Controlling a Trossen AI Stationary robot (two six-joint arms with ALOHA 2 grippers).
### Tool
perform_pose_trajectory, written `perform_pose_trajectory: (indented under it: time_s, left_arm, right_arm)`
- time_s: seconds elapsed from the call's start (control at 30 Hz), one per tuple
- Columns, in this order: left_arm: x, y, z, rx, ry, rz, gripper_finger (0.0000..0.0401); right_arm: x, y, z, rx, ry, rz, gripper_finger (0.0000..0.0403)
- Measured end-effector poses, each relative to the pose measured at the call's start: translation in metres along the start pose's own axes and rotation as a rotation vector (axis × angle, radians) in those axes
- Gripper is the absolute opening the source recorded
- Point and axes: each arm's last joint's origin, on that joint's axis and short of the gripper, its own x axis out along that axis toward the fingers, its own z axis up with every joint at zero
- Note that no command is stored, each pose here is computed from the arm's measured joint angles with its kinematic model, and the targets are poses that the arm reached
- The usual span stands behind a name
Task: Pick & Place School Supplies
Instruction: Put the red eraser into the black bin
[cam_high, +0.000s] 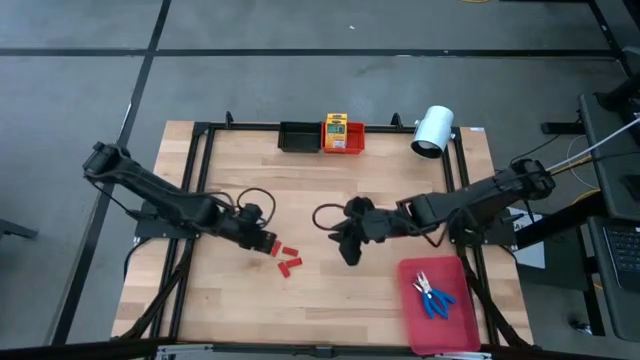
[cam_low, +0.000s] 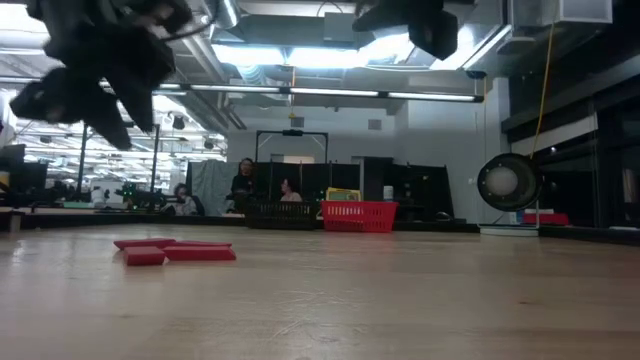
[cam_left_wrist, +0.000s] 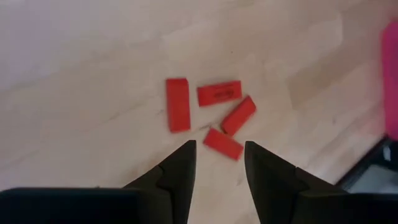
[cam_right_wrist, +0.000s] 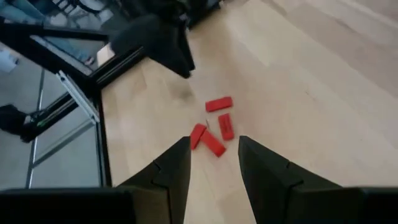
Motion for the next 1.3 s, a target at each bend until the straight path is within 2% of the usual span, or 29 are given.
perform_pose_trajectory:
  time_s: [0.17,0.3,0.43,0.63,0.77,1.3]
  left_arm:
    - [0.029,-0.007,0.004,-0.028,0.0,0.014,0.0142]
    - [0.05,-0.002,0.005,-0.038,0.026,0.103,0.0161]
    - [0.062,-0.001,0.003,-0.046,0.052,0.125,0.018]
    - [0.071,-0.006,0.005,-0.061,0.025,0.079,0.0189]
    - [0.078,-0.005,0.009,-0.066,0.017,0.087,0.0189]
    - [0.085,0.002,0.014,-0.024,0.047,0.171,0.0189]
  right_arm:
    - [0.001,-0.002,0.003,-0.042,0.037,0.045,0.0136]
    - [-0.002,-0.001,0.003,-0.088,0.056,0.073,0.014]
    - [-0.014,-0.002,-0.001,-0.136,0.101,0.052,0.0144]
    - [-0.038,-0.003,-0.004,-0.182,0.105,0.007,0.0142]
    - [-0.047,-0.004,-0.006,-0.199,0.109,-0.015,0.0141]
    - [-0.054,-0.007,-0.009,-0.206,0.133,-0.05,0.0141]
